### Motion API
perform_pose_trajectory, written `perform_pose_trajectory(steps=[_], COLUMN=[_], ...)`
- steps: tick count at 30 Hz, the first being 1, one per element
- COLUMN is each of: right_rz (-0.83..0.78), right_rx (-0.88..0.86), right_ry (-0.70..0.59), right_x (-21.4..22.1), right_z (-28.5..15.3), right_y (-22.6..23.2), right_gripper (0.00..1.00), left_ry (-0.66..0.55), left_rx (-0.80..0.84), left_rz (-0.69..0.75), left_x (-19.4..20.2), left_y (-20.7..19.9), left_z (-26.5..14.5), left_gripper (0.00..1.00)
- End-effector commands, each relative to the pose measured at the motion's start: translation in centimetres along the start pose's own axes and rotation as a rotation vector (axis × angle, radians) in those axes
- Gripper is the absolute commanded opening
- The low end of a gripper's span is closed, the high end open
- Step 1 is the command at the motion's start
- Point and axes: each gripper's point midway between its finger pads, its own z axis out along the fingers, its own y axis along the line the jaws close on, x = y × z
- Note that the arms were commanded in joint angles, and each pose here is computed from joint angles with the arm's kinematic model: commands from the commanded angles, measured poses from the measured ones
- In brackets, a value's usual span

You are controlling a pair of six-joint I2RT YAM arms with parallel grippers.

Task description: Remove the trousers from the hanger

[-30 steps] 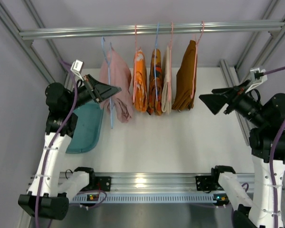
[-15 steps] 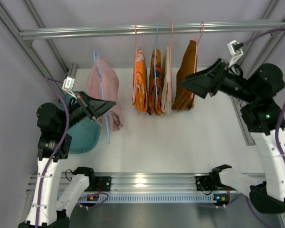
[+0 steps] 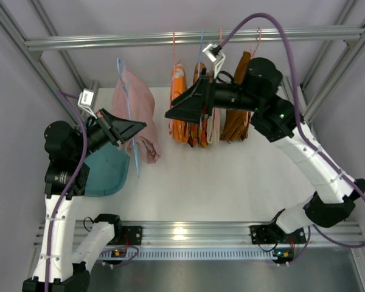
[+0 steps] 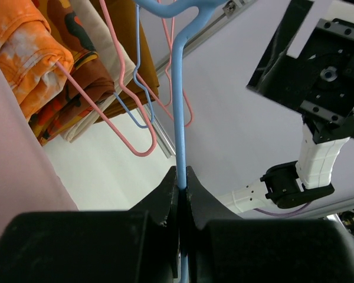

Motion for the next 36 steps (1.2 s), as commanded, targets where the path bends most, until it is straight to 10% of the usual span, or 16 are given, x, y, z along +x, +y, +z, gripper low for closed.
perform_pose_trajectory(steps=[1,36], right_rz=[-0.024,0.312], right_rx=[-0.067,-0.199], right_ry=[0.002,0.055], right_x=[0.3,4.1], right_z=[2.9,15.6], right_y=[1.1,-2.4], right_gripper=[0.92,0.38], left_ry=[-0.092,-0.067], left_rx=[0.105,0.172], left_rz=[0.176,0.116], left_x=[-2.5,-1.2], left_y=[-4.0,-2.9], left_z=[-0.6,-0.1], left_gripper=[0.0,0.0])
